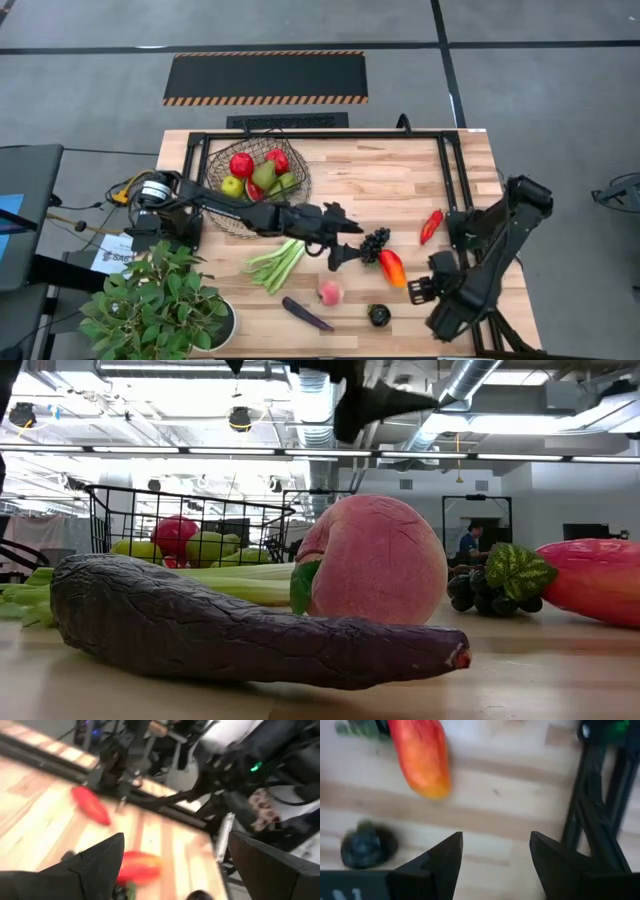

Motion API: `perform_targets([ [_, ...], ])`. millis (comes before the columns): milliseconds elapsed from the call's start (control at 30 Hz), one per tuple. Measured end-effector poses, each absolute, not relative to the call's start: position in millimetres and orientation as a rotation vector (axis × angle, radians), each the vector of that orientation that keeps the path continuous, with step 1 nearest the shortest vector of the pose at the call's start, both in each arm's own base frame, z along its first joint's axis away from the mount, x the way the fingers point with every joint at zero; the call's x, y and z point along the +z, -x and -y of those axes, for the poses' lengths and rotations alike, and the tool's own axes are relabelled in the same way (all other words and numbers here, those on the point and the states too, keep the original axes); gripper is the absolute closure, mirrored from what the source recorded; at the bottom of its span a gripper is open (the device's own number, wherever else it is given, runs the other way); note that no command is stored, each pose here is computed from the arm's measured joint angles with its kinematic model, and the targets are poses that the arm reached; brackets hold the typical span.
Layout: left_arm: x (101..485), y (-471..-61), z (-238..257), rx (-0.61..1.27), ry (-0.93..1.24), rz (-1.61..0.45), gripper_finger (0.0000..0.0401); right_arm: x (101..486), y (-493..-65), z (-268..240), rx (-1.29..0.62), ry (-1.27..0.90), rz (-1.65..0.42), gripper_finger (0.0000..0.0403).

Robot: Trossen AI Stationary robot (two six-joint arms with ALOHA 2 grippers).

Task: Build produce basket
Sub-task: Put the orange mango into the wire basket

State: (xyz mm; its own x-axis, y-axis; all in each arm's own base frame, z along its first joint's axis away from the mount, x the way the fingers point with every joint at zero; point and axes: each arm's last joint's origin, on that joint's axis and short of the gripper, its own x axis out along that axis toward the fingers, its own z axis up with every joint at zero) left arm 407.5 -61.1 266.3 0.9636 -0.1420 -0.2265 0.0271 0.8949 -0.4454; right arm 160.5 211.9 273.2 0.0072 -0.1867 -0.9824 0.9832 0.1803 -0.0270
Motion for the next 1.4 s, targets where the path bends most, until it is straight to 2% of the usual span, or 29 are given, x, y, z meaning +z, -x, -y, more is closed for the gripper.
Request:
perform_targets([
  [200, 245, -409, 65, -0.039, 0.584, -0.384, 0.0061, 244, -182, -206, -1.247, -0.839, -1.094, 0.0148],
  [367, 238, -406, 61, -0.023, 0.656, -0.485, 0.0061, 205, -213, -186, -1.244, -0.808, -1.128, 0.0148],
  [500, 238, -404, 60, -0.071, 0.721, -0.536, 0.0061, 182, -238, -166, -1.170, -0.798, -1.163, 0.0148],
  [700, 232, -400, 62, -0.109, 0.784, -0.652, 0.0061, 181, -279, -144, -0.978, -0.809, -1.059, 0.0148],
  [867, 226, -395, 65, -0.092, 0.730, -0.716, 0.0061, 204, -292, -119, -0.851, -0.795, -0.974, 0.0148],
  [1133, 229, -398, 70, -0.085, 0.483, -0.620, 0.0061, 270, -249, -125, -0.725, -0.856, -0.784, 0.0148],
  [1267, 219, -400, 71, -0.008, 0.426, -0.628, 0.0061, 285, -232, -136, -0.681, -0.900, -0.714, 0.0148],
  [1400, 204, -404, 88, -0.161, 0.197, -0.651, 0.0061, 284, -224, -149, -0.680, -0.913, -0.682, 0.0148],
])
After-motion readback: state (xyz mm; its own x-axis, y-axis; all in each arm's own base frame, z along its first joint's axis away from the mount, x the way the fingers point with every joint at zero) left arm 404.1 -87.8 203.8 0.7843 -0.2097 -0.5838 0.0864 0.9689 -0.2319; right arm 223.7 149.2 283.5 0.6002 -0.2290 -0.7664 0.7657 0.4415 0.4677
